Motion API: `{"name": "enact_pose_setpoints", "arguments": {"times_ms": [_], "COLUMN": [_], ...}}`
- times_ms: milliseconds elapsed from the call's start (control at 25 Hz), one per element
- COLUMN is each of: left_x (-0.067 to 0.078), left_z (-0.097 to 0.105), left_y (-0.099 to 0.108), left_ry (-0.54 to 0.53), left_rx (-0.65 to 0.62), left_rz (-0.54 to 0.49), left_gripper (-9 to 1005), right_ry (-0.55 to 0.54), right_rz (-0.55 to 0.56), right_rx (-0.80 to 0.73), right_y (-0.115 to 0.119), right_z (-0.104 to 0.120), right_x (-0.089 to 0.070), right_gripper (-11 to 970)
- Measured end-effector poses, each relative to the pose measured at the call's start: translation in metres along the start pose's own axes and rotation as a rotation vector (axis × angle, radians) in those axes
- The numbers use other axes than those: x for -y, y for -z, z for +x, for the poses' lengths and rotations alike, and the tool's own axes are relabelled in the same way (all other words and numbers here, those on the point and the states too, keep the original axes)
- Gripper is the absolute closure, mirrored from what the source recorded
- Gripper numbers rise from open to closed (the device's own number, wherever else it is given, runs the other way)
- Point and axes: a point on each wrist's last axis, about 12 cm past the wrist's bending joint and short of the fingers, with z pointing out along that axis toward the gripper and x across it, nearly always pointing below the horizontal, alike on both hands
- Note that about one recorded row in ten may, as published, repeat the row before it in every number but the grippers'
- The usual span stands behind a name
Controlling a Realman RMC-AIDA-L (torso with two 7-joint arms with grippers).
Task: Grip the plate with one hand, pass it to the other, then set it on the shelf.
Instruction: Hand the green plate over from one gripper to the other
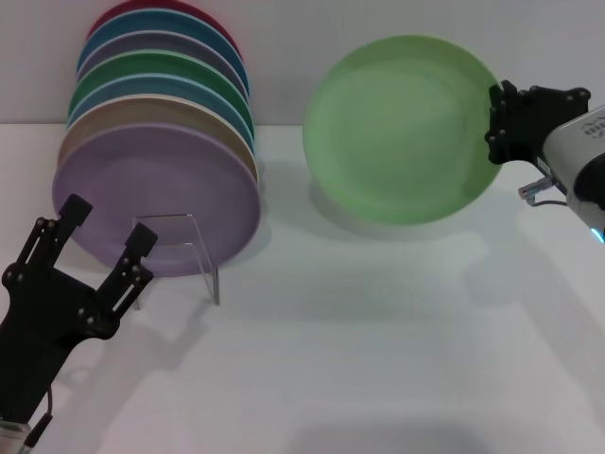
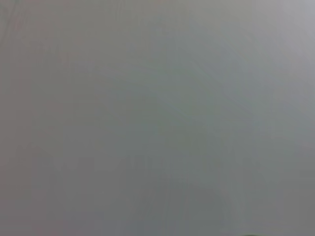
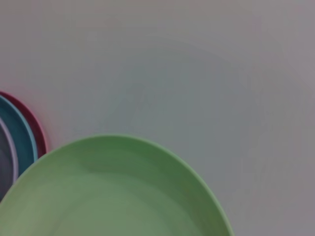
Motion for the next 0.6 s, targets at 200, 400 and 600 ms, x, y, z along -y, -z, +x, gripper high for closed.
{"name": "enact_pose_setpoints", "arguments": {"times_ms": [200, 400, 600], "left_x": [-0.001, -0.001, -0.002], "left_z": [0.001, 0.001, 0.001], "left_y": [-0.001, -0.002, -0.003], "left_ry": [0.000, 0.000, -0.002], "left_rx": [-0.005, -0.008, -0.009], "left_rz": [-0.005, -0.004, -0.002], "left_gripper": [193, 193, 192], "right_ry": [0.116, 0.323, 0.342], "right_rz": [0.048, 0.140, 0.233], "right_rx": [0.027, 0.109, 0.173], "right_y": [-0.002, 0.006, 0.015], "right_z": [-0.006, -0.013, -0.006], "right_x": [-0.007, -0.030, -0.047], "right_gripper": [943, 943, 943]}}
